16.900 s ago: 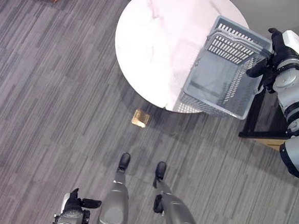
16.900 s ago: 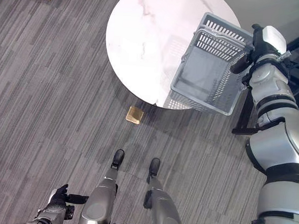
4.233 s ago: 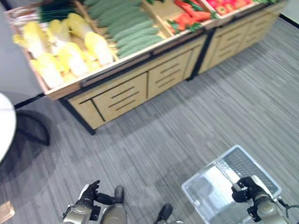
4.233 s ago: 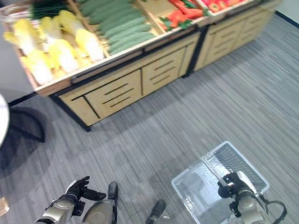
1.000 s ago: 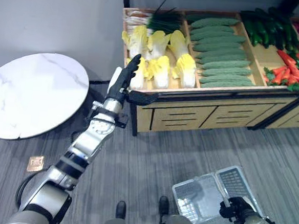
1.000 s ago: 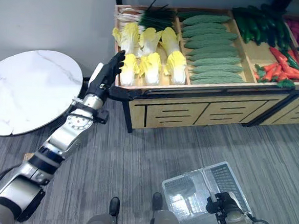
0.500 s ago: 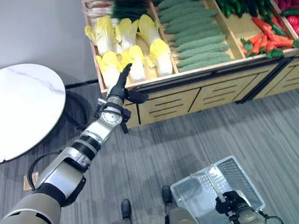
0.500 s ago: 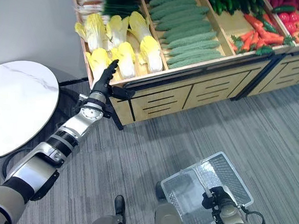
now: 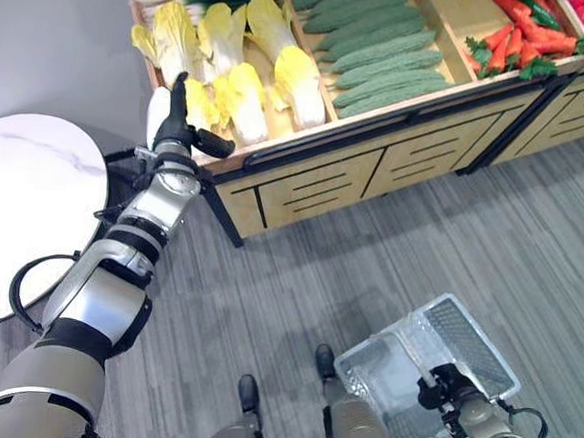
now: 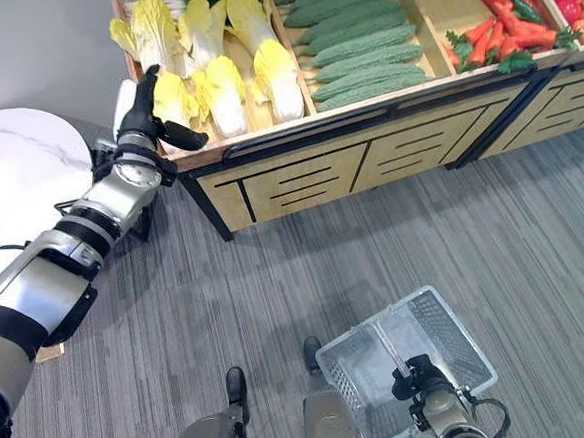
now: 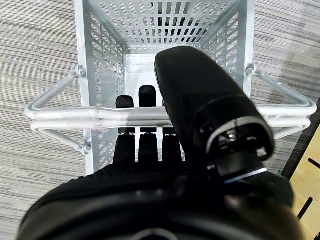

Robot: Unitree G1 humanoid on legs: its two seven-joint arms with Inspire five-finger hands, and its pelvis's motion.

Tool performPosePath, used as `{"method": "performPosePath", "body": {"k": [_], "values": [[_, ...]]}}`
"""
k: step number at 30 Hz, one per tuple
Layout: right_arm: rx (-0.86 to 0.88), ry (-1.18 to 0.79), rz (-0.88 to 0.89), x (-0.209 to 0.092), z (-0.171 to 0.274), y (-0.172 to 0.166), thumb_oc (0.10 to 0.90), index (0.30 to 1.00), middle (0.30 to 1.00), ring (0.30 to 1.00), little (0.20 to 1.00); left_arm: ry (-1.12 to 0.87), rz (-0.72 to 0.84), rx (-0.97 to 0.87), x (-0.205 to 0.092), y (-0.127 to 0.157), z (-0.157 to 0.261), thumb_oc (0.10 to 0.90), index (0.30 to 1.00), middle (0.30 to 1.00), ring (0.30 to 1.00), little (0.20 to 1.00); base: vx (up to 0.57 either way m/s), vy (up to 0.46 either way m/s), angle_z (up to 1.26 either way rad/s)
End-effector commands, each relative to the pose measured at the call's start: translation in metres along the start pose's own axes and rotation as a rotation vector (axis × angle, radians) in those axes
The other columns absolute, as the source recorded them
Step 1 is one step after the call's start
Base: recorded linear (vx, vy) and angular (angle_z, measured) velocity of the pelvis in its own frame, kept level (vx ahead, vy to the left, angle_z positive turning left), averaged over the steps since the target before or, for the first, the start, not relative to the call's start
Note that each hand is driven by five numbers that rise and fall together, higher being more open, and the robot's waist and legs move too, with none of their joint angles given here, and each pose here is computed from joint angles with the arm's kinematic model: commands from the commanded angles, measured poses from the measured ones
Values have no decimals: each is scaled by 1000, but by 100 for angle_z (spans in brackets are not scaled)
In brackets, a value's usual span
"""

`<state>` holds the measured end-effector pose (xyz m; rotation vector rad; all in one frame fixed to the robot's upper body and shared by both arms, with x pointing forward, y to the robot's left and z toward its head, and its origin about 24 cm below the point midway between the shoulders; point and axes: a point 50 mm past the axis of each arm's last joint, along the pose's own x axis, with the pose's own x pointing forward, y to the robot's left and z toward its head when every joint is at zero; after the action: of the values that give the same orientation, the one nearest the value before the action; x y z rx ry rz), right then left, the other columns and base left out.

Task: Get the vegetables into the basket

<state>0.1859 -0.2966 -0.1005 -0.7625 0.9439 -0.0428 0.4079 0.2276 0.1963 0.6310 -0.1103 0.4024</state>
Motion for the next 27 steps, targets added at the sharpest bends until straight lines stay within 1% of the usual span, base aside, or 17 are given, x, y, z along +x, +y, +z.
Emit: {"method": "performPosePath", "body": {"k": [1,3,9,13,17,20,23,27], "values": [[-47,-36,0,-1,0,3,400,300,300,300,300,-203,199,-26,23,59,69,900,1000,1000,1000,1000,-33,-43,-8],[-71,-73,11,-1,8,7,400,300,300,300,300,-208,222,49,26,74,67,900,1000,1000,1000,1000,-36,-40,-8],[-108,-88,20,0,14,12,400,300,300,300,300,-221,244,69,28,81,72,900,1000,1000,1000,1000,-2,-14,-11],[-108,-86,-2,0,15,14,400,300,300,300,300,-141,309,84,30,80,64,900,1000,1000,1000,1000,6,-16,-10],[-103,-69,-8,0,10,16,400,300,300,300,300,-102,343,91,30,80,60,900,1000,1000,1000,1000,0,0,0],[-91,-68,-13,-1,8,18,400,300,300,300,300,-84,384,114,31,88,59,900,1000,1000,1000,1000,0,0,0],[-93,-66,-5,-2,6,20,400,300,300,300,300,-38,417,126,31,96,48,900,1000,1000,1000,1000,0,0,0],[-90,-75,-4,-2,8,21,400,300,300,300,300,-15,428,132,31,102,41,900,1000,1000,1000,1000,-16,-5,0]]}}
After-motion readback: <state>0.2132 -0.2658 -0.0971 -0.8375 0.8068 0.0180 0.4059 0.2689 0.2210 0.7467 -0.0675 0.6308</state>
